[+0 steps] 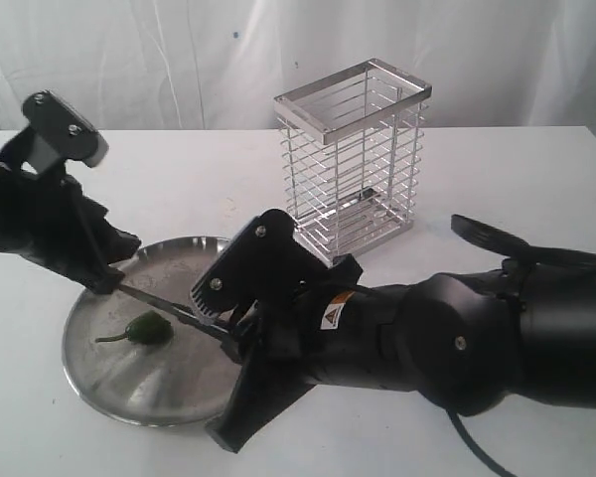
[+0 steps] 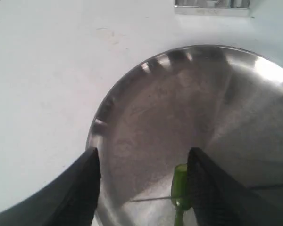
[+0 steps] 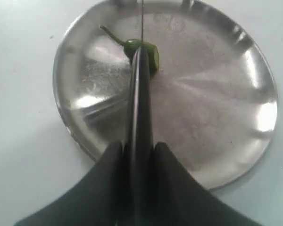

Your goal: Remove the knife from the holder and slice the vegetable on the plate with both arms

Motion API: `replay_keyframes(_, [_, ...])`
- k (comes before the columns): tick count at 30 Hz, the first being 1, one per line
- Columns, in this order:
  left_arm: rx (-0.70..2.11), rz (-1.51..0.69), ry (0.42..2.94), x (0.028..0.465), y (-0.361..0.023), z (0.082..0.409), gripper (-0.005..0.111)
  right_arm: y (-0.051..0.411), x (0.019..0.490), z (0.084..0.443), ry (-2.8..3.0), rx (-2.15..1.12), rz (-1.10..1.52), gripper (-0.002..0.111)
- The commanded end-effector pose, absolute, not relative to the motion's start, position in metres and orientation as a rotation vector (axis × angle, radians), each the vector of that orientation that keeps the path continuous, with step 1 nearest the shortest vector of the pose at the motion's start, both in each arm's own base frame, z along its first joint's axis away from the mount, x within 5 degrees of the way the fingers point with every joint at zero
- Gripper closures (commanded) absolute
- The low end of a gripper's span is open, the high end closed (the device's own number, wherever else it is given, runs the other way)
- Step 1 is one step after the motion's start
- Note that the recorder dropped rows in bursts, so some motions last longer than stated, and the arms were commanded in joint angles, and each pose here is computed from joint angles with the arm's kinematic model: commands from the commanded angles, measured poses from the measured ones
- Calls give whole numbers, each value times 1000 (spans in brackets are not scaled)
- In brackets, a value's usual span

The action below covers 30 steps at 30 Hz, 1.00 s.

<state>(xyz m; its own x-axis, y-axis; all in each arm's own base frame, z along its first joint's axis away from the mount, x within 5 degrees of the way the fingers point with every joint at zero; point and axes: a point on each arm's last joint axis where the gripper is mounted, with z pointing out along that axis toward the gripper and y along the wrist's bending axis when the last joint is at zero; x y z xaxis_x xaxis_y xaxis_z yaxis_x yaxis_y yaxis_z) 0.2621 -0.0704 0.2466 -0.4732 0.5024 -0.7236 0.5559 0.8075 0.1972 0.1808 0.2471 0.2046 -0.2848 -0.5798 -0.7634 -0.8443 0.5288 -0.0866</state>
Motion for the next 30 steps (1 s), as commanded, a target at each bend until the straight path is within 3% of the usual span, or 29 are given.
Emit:
replay_keyframes(1, [675, -174, 2272, 255, -55, 245, 48, 257, 172, 214, 1926, -1114, 465, 108])
replay_keyframes(17, [579, -359, 2404, 258, -63, 226, 48, 251, 165, 201, 2048, -957, 511, 108])
replay_keyframes(30, [544, -358, 2424, 263, -63, 217, 48, 255, 168, 179, 2118, -971, 476, 108])
